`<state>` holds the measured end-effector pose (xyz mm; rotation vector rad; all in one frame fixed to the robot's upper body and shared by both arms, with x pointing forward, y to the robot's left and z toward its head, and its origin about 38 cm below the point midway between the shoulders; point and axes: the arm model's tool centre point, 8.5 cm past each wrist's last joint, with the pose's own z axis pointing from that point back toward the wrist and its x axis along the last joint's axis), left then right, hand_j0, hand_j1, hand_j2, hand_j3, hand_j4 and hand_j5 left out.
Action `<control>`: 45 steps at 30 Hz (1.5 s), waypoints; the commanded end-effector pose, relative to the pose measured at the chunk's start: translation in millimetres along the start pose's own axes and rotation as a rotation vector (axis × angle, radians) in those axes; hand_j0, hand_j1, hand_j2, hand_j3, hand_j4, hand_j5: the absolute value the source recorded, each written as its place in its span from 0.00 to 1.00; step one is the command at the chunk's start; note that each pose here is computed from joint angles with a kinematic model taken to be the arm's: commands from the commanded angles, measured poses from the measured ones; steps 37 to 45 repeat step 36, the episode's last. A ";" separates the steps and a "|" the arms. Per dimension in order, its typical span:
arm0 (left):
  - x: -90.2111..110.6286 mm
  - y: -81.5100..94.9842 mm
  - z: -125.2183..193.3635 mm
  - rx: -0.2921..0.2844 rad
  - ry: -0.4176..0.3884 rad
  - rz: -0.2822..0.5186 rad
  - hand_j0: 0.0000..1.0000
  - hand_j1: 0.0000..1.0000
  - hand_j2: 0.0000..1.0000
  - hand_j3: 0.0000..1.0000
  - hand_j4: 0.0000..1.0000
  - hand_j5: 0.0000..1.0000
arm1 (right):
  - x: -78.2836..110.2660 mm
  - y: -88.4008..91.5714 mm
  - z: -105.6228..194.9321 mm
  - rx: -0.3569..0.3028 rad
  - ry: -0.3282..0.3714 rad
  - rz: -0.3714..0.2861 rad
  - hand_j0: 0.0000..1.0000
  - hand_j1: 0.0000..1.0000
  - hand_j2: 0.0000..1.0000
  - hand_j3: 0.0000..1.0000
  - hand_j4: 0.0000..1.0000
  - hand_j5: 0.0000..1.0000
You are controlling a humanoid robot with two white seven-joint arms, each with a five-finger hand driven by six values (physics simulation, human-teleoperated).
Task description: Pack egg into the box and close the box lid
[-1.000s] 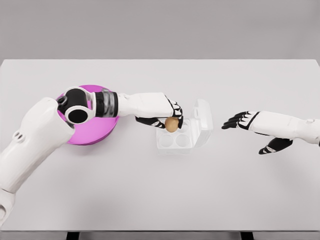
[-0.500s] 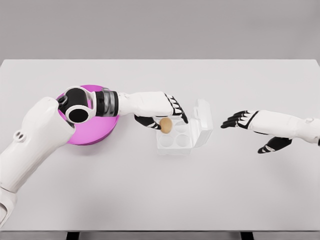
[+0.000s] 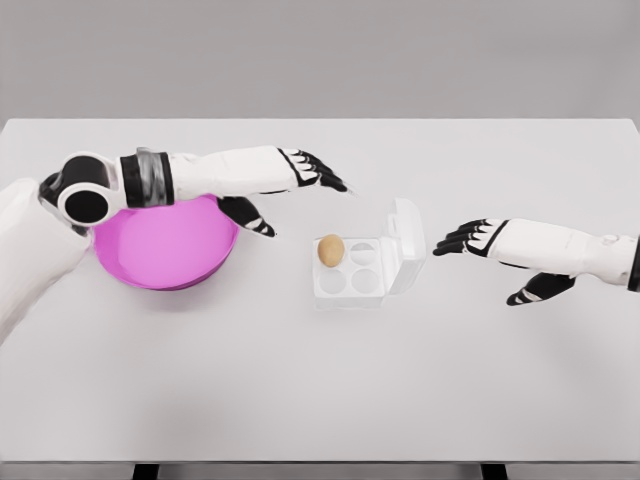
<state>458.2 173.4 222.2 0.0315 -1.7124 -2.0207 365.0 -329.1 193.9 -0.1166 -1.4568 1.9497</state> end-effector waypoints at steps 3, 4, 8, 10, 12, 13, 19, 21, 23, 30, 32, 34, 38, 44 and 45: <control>-7.1 28.4 75.5 0.148 -0.006 0.137 1.00 1.00 1.00 1.00 1.00 1.00 | 3.8 -1.7 -8.1 -0.022 -0.023 -0.008 1.00 1.00 1.00 1.00 1.00 1.00; -7.8 34.7 92.3 0.180 -0.001 0.156 1.00 1.00 1.00 1.00 1.00 1.00 | 3.8 -1.6 -8.1 -0.021 -0.022 -0.007 1.00 1.00 1.00 1.00 1.00 1.00; -17.0 28.2 164.8 0.253 0.089 0.248 1.00 1.00 1.00 1.00 1.00 1.00 | 17.5 -2.1 -16.5 -0.014 -0.067 0.011 1.00 1.00 1.00 1.00 1.00 1.00; -18.7 24.5 183.6 0.286 0.117 0.269 1.00 1.00 1.00 1.00 1.00 1.00 | 19.8 -1.9 -18.3 -0.011 -0.075 0.014 1.00 1.00 1.00 1.00 1.00 1.00; -20.9 21.5 192.3 0.284 0.136 0.282 1.00 1.00 1.00 1.00 1.00 1.00 | 20.5 -1.7 -19.1 -0.011 -0.078 0.014 1.00 1.00 1.00 1.00 1.00 1.00; -20.8 20.6 192.3 0.287 0.134 0.289 1.00 1.00 1.00 1.00 1.00 1.00 | 20.9 -1.8 -19.3 -0.011 -0.080 0.015 1.00 1.00 1.00 1.00 1.00 1.00; -27.2 8.2 205.3 0.274 0.179 0.316 1.00 1.00 1.00 1.00 1.00 1.00 | 39.1 -3.5 -39.4 -0.046 -0.153 0.018 1.00 1.00 1.00 1.00 1.00 1.00; -27.5 8.6 206.4 0.275 0.182 0.315 1.00 1.00 1.00 1.00 1.00 1.00 | 42.1 -3.8 -45.6 -0.061 -0.168 0.013 1.00 1.00 1.00 1.00 1.00 1.00; -27.5 10.4 208.1 0.281 0.185 0.311 1.00 1.00 1.00 1.00 1.00 1.00 | 43.6 -5.9 -47.6 -0.068 -0.176 0.015 1.00 1.00 1.00 1.00 1.00 1.00; -27.5 10.7 207.8 0.283 0.184 0.310 1.00 1.00 1.00 1.00 1.00 1.00 | 22.5 -18.2 -34.0 -0.129 -0.107 0.003 1.00 1.00 1.00 1.00 1.00 1.00; -27.4 10.3 207.3 0.275 0.187 0.304 1.00 1.00 1.00 1.00 1.00 1.00 | -15.6 -19.3 -3.7 -0.145 0.024 -0.037 1.00 1.00 1.00 1.00 1.00 1.00; -27.4 10.3 207.3 0.275 0.187 0.304 1.00 1.00 1.00 1.00 1.00 1.00 | -20.5 -18.5 0.2 -0.144 0.041 -0.045 1.00 1.00 1.00 1.00 1.00 1.00; -27.4 10.3 207.3 0.275 0.187 0.304 1.00 1.00 1.00 1.00 1.00 1.00 | -20.0 -18.7 0.1 -0.144 0.040 -0.043 1.00 1.00 1.00 1.00 1.00 1.00; -27.4 10.3 207.3 0.275 0.187 0.304 1.00 1.00 1.00 1.00 1.00 1.00 | -20.0 -18.7 0.1 -0.144 0.040 -0.043 1.00 1.00 1.00 1.00 1.00 1.00; -27.4 10.3 207.3 0.275 0.187 0.304 1.00 1.00 1.00 1.00 1.00 1.00 | -20.0 -18.7 0.1 -0.144 0.040 -0.043 1.00 1.00 1.00 1.00 1.00 1.00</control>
